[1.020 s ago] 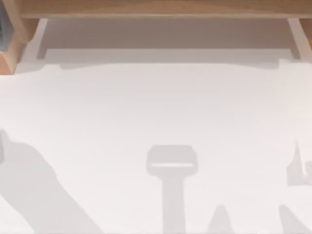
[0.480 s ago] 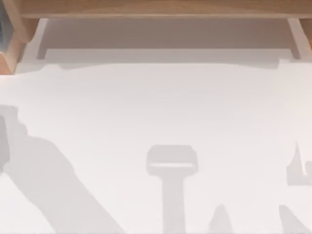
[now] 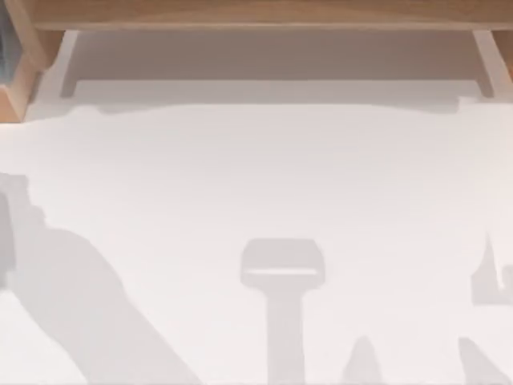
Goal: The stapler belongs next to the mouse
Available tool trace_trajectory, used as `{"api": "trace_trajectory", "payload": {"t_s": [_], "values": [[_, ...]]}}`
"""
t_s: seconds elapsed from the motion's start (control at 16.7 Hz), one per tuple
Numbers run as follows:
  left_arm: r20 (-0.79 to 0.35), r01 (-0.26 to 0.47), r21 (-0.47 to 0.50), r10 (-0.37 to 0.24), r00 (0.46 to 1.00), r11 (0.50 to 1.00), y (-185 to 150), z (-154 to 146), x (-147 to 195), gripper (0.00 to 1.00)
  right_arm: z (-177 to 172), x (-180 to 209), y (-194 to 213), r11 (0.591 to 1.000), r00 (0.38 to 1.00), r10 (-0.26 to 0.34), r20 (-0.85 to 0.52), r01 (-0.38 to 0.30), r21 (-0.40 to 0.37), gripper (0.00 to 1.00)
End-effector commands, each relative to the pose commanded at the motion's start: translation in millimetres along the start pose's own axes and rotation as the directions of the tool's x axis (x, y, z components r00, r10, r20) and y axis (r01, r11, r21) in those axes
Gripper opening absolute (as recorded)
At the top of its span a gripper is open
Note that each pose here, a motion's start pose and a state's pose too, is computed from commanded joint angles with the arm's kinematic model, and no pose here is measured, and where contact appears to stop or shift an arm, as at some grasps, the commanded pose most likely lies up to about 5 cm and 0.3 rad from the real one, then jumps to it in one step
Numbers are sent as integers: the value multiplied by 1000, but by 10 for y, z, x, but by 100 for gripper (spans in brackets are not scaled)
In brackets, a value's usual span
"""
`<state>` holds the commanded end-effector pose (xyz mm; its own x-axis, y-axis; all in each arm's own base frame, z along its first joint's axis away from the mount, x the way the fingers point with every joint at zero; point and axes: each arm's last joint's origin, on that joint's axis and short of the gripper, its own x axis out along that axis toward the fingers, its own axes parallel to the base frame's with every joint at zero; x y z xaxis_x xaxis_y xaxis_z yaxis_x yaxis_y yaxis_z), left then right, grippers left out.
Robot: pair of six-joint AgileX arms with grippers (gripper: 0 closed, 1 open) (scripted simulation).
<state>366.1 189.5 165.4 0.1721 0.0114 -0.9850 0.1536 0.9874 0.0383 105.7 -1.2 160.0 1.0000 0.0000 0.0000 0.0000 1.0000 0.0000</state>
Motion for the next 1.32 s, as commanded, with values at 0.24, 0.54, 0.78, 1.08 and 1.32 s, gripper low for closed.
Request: {"api": "trace_trajectory", "payload": {"t_s": [0.24, 0.54, 0.78, 1.08, 1.32], "values": [[-94, -7, -107, -3, 996, 994, 162, -189, 157, 0, 0, 0, 0, 1000, 1000, 0, 0, 0, 0, 100], [-146, 11, -140, -31, 989, 990, 185, -282, 296, 0, 0, 0, 0, 1000, 1000, 0, 0, 0, 0, 100], [-146, 11, -140, -31, 989, 990, 185, -282, 296, 15, 0, 0, 0, 1000, 1000, 0, 0, 0, 0, 100], [-146, 11, -140, -31, 989, 990, 185, -282, 296, 53, 0, 0, 0, 1000, 1000, 0, 0, 0, 0, 100], [-146, 11, -140, -31, 989, 990, 185, -282, 296, 83, 0, 0, 0, 1000, 1000, 0, 0, 0, 0, 100]]}}
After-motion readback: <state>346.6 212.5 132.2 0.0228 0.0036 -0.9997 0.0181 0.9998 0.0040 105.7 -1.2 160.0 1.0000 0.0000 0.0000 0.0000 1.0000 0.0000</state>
